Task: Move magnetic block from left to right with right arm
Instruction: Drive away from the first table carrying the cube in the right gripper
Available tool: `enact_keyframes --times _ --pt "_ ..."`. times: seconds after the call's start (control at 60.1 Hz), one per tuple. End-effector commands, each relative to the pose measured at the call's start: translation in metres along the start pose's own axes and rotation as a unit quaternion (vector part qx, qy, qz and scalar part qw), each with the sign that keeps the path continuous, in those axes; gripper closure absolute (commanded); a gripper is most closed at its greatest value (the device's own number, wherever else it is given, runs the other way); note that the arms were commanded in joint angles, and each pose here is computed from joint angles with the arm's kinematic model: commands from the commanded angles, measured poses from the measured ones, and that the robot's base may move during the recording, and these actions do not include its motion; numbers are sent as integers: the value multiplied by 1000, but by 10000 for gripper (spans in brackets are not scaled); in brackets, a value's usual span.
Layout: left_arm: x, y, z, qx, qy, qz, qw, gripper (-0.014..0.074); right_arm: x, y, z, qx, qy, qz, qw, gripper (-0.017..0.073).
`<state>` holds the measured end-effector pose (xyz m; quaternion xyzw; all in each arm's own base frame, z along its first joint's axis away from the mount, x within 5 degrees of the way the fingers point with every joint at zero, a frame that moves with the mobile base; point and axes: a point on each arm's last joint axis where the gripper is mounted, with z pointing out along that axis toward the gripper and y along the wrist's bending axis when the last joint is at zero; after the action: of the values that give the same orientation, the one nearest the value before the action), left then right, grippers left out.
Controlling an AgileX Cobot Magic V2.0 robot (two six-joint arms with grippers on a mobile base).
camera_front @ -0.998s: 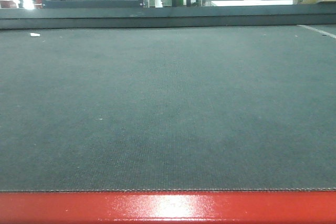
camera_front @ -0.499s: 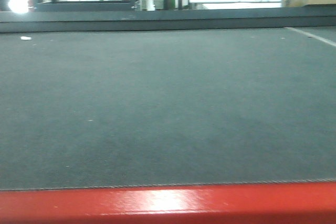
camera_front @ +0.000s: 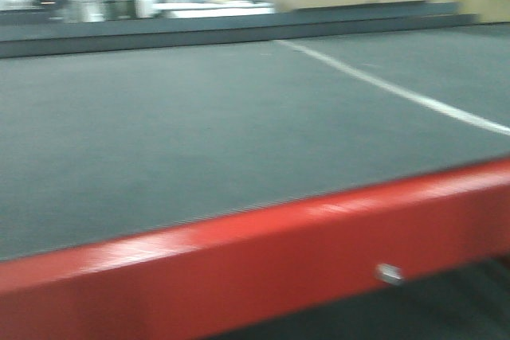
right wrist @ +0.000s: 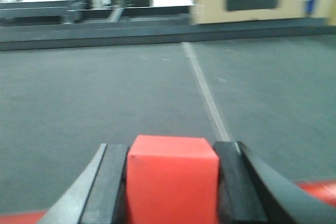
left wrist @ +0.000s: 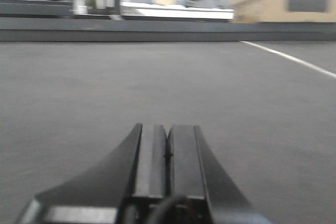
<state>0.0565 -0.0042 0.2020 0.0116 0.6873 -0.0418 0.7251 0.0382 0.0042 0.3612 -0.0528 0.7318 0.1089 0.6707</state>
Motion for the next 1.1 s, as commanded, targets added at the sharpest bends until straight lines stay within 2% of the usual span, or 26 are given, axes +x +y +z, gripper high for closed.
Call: enact_keyframes --times 0.0,0.2,0.482,1.081 --pt "-6 0 -1 3 -46 -3 999 710 -16 2 -2 -7 -56 -8 998 461" --pt "-6 0 -1 2 -46 -3 999 710 -16 2 -2 -7 -56 -8 998 461" --pt "-6 4 -1 -35 -47 0 998 710 -16 2 -2 -7 -56 -8 998 461" --pt "-6 4 -1 -35 -47 0 998 710 -16 2 -2 -7 -56 -8 998 461"
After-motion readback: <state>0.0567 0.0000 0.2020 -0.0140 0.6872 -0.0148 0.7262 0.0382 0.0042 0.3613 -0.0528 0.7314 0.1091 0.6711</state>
